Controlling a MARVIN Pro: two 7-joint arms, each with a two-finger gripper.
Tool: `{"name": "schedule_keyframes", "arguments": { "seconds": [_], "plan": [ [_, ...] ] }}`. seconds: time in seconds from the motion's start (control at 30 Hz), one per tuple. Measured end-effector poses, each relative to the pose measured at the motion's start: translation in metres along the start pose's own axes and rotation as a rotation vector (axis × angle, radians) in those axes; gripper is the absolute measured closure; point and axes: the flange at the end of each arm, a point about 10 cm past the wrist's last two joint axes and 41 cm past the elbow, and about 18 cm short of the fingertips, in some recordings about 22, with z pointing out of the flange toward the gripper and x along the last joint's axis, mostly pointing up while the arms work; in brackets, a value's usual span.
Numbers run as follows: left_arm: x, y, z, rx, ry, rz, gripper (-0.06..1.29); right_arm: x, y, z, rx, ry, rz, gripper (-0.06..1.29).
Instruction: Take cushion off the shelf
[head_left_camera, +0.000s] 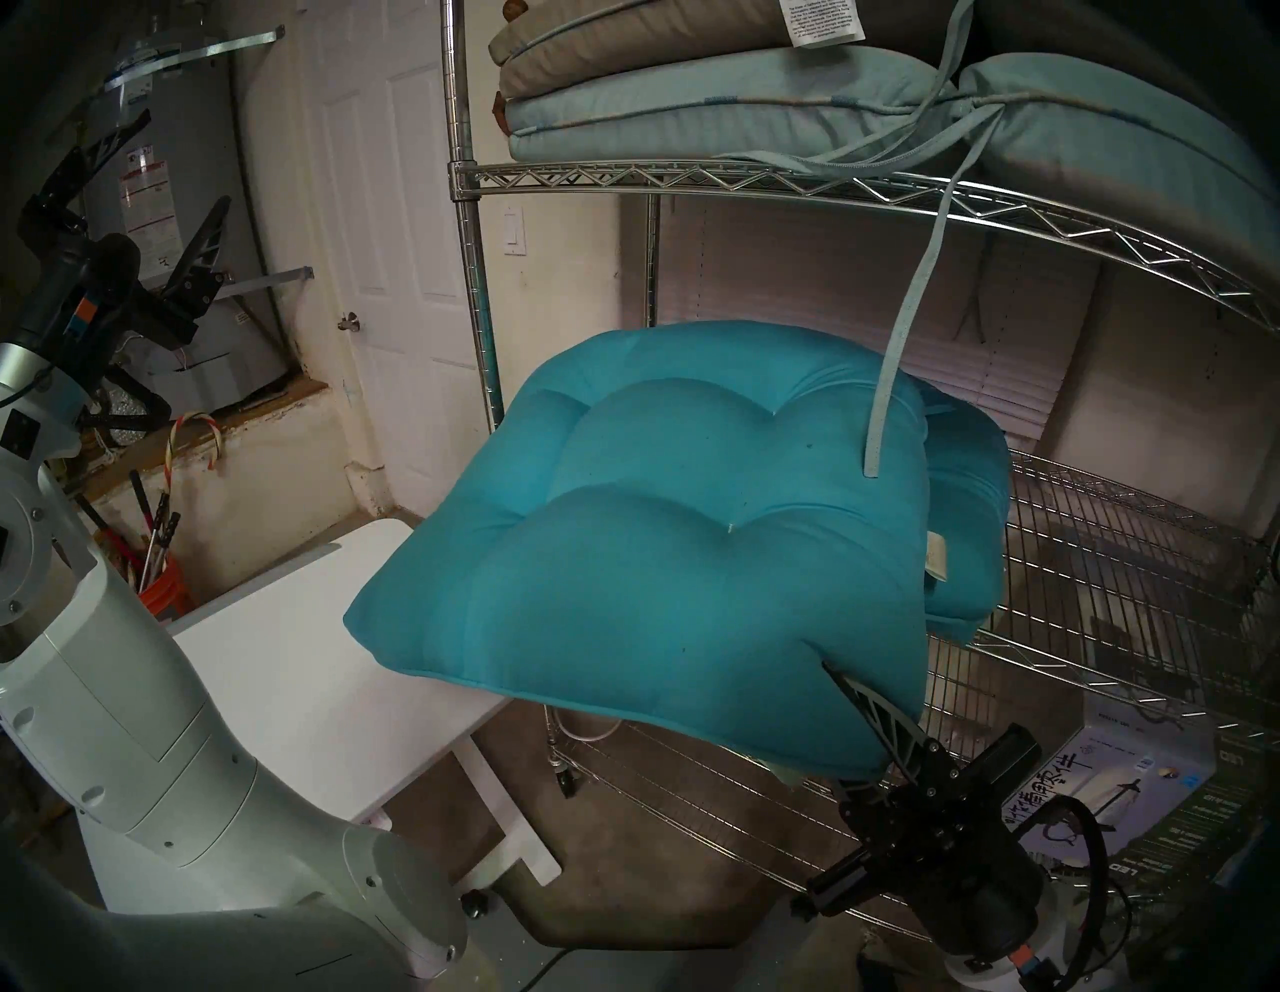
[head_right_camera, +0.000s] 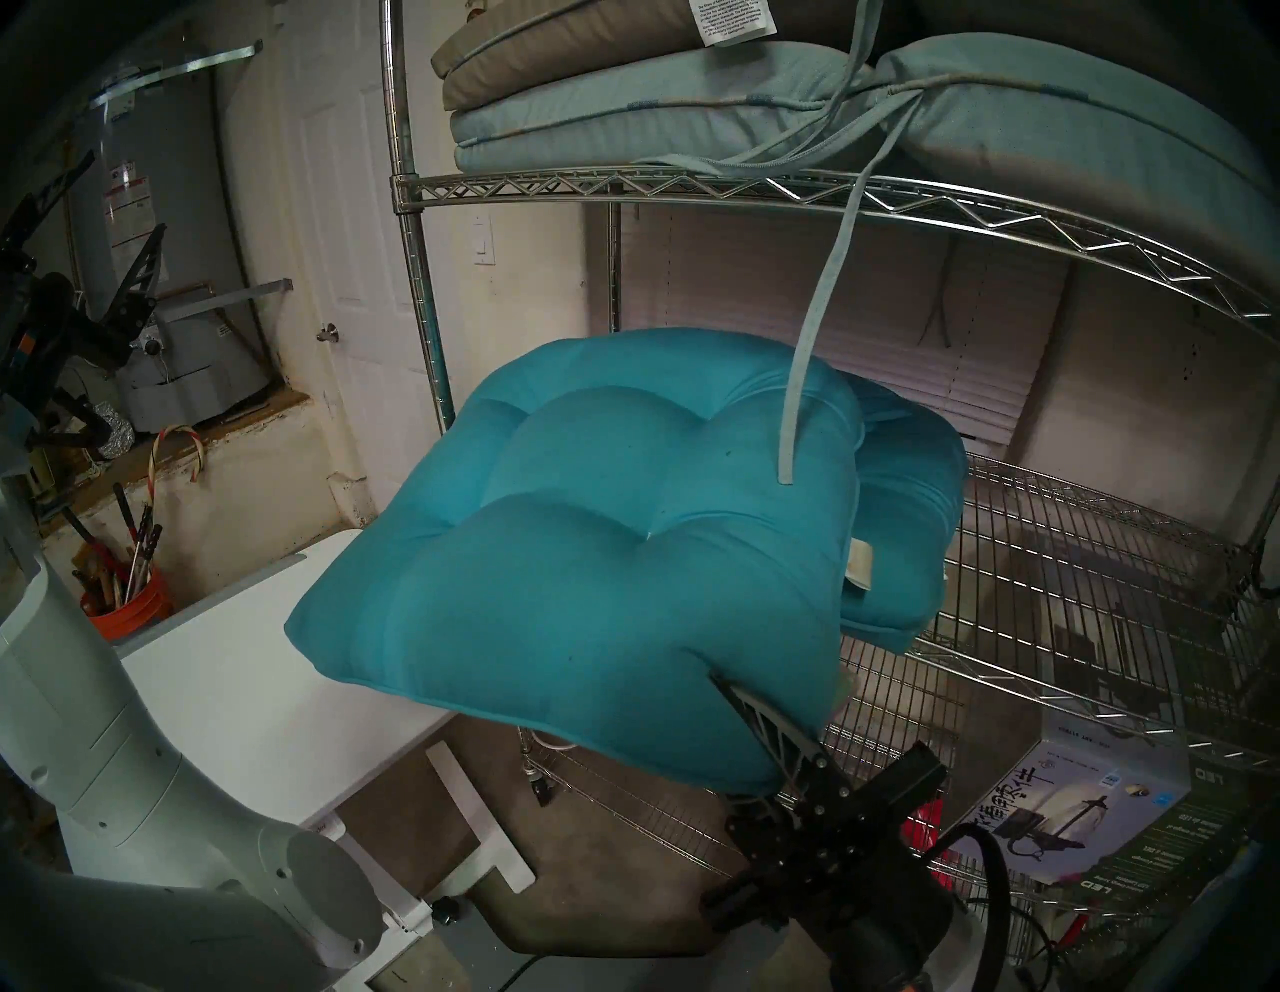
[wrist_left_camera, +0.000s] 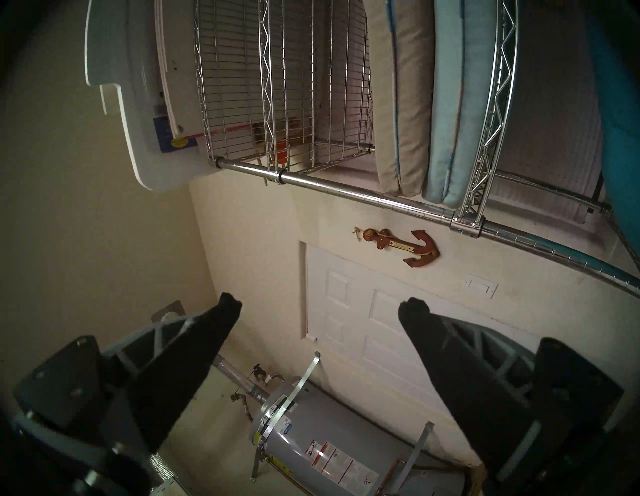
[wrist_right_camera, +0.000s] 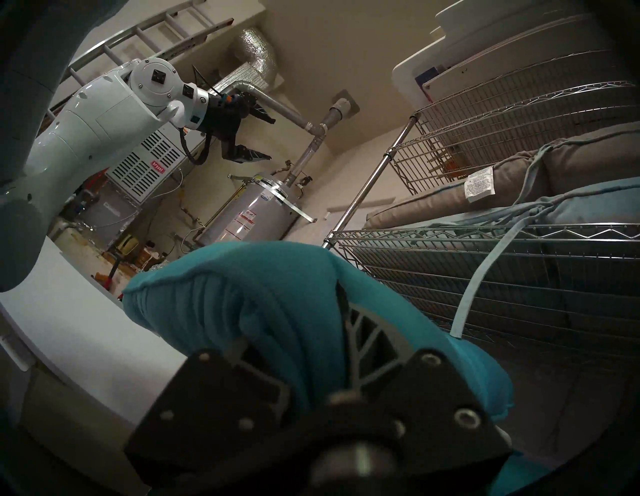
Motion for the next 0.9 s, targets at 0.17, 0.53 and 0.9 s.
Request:
{"name": "schedule_keyframes", "arguments": {
  "seconds": [0.17, 0.53, 0.9],
  "plan": [
    [-0.0015, -0.0018, -0.0025, -0.006, 0.006, -0.007, -0.04, 0.0001, -0.0011, 0.002, -0.002, 0.002, -0.002, 1.0],
    [-0.0038, -0.0013, -0.0075, -0.05, 0.021, -0.025, -0.04, -0.0005, -0.0019, 0.0047, -0.004, 0.002, -0.015, 1.0],
    [-0.0023, 0.0047, -0.0097, -0.112, 0.046, -0.054, -0.04, -0.0017, -0.0013, 0.0064, 0.0, 0.0, -0.032, 1.0]
  ]
}}
